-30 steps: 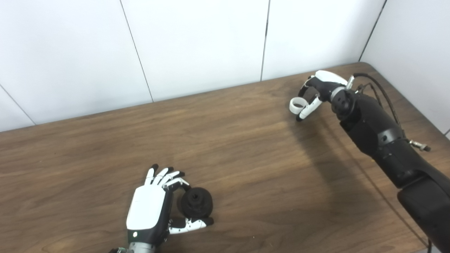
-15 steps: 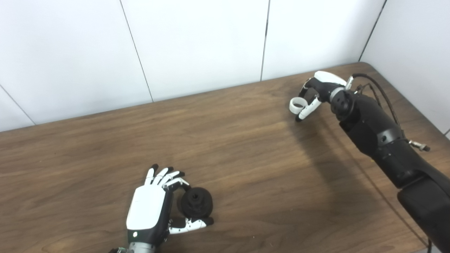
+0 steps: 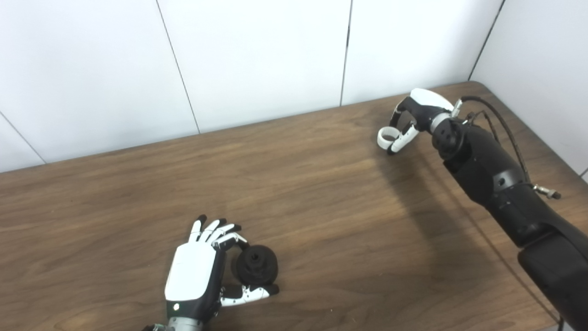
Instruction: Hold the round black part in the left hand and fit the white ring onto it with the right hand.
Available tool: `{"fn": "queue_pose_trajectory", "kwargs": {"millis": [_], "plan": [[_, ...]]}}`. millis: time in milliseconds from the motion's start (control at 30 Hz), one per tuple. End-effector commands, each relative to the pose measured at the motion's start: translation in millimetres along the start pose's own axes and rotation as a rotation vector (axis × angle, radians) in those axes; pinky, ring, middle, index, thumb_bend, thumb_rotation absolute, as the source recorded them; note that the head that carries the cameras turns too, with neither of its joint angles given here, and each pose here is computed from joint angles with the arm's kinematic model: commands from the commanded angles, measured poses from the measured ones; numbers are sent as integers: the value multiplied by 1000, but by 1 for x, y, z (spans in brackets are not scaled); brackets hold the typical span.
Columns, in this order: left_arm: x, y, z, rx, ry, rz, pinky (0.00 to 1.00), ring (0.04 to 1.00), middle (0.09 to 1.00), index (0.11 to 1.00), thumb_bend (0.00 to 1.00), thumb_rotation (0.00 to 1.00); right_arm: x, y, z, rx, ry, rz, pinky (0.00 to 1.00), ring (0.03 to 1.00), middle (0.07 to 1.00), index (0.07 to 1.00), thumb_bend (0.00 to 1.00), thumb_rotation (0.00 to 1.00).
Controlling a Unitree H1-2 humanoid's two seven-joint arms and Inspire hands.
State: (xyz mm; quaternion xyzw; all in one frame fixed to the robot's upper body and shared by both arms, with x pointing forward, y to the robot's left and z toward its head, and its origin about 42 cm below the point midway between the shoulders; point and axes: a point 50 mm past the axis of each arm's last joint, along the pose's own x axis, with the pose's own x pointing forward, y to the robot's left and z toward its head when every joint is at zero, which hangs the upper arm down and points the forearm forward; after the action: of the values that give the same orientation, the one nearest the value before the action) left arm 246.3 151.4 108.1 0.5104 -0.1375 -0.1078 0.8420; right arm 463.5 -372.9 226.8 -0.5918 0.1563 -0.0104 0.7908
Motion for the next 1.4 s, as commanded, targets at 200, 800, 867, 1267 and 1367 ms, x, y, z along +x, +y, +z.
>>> {"fn": "queue_pose_trajectory", "kwargs": {"millis": [200, 800, 867, 1267, 1367], "plan": [[-19, -12, -15, 54, 61, -77, 1000, 879, 787, 484, 524, 55, -2, -29, 7, -2, -49, -82, 908, 968, 868, 486, 522, 129], [-18, -17, -8, 55, 55, -78, 1000, 881, 785, 484, 524, 54, -58, -27, 101, -129, -399, -5, 974, 980, 858, 484, 524, 132], [-18, -18, -6, 56, 56, -79, 1000, 881, 785, 484, 524, 54, -64, -24, 109, -135, -429, 1, 980, 981, 856, 484, 524, 131], [-17, -22, 3, 58, 57, -79, 1000, 884, 790, 484, 524, 55, -111, -5, 144, -207, -633, 19, 960, 961, 843, 483, 524, 132], [-16, -23, 6, 51, 62, -79, 1000, 887, 790, 484, 524, 54, -125, -1, 151, -204, -678, 12, 951, 952, 838, 483, 524, 132]]}}
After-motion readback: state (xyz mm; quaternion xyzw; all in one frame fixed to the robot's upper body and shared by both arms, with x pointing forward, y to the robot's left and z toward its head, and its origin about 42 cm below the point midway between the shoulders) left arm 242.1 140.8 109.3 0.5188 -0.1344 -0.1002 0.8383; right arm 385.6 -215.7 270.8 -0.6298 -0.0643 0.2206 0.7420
